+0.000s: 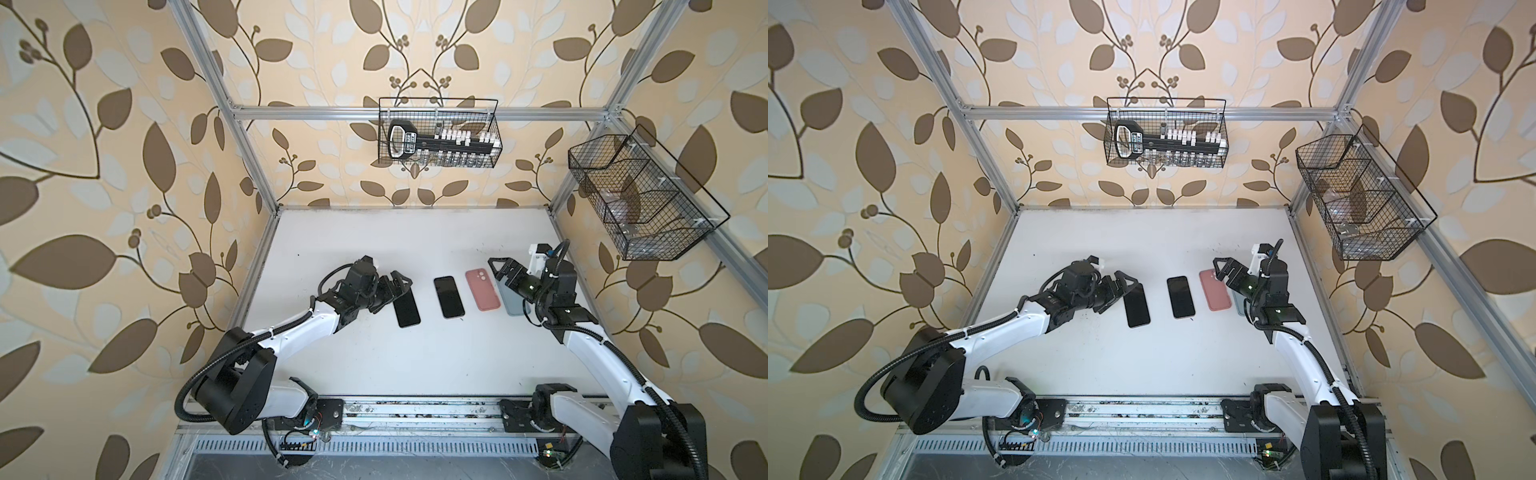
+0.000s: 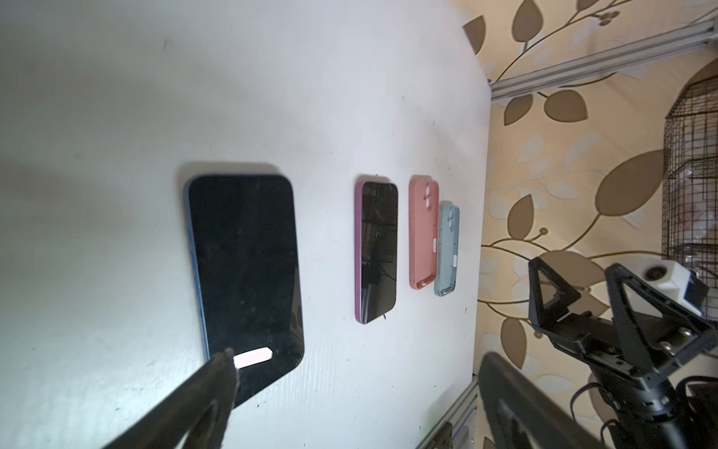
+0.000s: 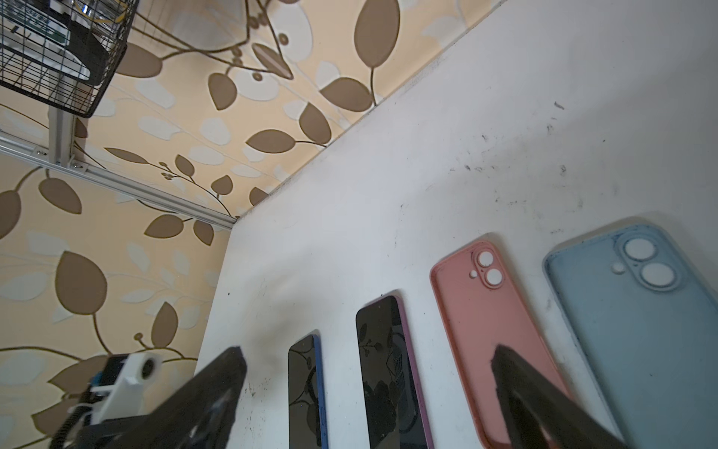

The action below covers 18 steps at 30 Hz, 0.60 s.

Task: Take the phone out of the phone case
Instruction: Reset both arms

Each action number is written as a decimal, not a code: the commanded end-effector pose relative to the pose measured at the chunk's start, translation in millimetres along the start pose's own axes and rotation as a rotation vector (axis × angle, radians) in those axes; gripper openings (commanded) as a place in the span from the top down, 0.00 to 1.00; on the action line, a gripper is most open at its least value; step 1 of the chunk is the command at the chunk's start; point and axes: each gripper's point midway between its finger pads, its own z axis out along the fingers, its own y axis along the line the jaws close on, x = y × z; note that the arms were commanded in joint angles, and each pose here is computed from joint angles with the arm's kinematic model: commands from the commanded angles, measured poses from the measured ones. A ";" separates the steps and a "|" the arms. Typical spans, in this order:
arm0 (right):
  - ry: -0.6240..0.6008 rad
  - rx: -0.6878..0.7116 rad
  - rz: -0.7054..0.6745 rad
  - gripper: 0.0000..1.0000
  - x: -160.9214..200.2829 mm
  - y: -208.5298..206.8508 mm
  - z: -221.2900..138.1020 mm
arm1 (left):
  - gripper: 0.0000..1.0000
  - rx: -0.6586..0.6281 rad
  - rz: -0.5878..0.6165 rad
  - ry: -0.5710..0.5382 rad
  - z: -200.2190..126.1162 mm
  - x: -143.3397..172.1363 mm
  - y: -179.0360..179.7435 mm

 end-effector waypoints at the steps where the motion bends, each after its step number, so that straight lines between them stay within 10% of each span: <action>1: -0.017 -0.033 -0.059 0.00 -14.1 16.1 -6.9 | 0.01 -0.104 0.127 -0.002 -15.9 -5.0 6.5; 18: -0.070 0.012 -0.372 0.00 -49.6 56.9 -28.0 | 0.01 -0.280 0.234 -0.290 -98.4 -105.2 14.4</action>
